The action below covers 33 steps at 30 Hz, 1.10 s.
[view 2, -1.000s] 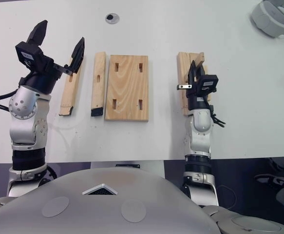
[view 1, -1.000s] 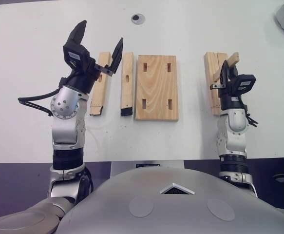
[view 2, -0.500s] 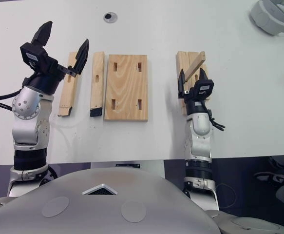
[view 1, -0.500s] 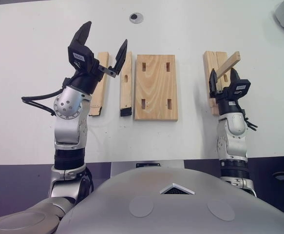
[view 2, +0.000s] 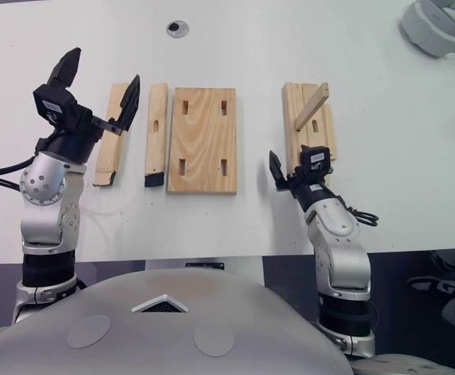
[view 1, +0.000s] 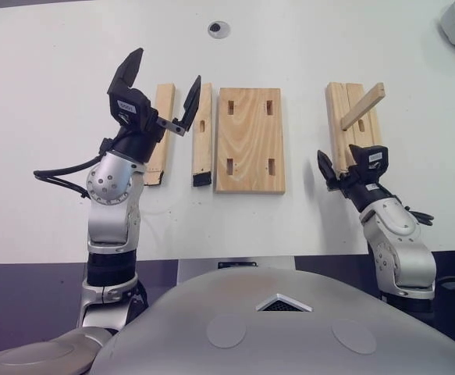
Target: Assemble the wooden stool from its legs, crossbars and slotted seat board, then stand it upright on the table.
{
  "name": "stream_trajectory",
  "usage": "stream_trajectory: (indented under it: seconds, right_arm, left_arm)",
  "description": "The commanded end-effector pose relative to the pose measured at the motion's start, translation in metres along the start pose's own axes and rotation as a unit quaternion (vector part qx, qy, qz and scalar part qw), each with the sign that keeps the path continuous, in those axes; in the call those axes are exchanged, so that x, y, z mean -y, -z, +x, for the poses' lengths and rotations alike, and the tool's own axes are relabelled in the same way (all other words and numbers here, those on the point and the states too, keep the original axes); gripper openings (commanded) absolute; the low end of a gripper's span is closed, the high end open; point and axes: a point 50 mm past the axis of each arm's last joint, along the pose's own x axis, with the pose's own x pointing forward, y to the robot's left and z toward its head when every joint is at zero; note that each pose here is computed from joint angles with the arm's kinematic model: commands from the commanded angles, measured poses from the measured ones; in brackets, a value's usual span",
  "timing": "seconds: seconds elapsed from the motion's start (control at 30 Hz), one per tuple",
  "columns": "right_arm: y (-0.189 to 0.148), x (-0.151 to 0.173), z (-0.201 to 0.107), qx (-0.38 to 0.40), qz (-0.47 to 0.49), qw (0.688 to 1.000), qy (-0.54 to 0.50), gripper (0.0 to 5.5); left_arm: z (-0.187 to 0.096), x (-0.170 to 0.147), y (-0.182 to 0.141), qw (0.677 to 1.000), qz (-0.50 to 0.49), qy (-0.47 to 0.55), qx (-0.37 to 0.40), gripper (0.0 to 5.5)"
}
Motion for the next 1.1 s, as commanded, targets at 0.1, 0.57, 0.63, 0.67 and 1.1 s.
stream_trajectory:
  seconds: [0.1, 0.57, 0.63, 0.67, 1.1]
  right_arm:
    - [-0.007, 0.001, 0.003, -0.015, 0.008, 1.000, 0.026, 3.84]
    - [0.004, 0.016, 0.004, -0.083, 0.004, 0.995, 0.056, 3.84]
    - [0.007, 0.012, 0.005, -0.097, -0.022, 0.994, 0.036, 3.84]
    - [0.008, 0.009, 0.005, -0.102, -0.033, 0.994, 0.029, 3.84]
    - [0.011, 0.011, 0.008, -0.097, -0.007, 0.994, 0.060, 2.63]
  left_arm:
    - [0.001, 0.001, -0.001, 1.000, 0.007, -0.004, 0.000, 5.18]
    - [0.003, 0.002, -0.001, 1.000, 0.019, 0.001, 0.003, 5.18]
    - [0.004, 0.003, -0.001, 1.000, 0.019, 0.001, 0.003, 5.18]
    - [0.004, 0.002, -0.001, 1.000, 0.020, 0.001, 0.004, 5.18]
    - [0.005, 0.001, -0.001, 1.000, 0.021, 0.001, 0.004, 5.18]
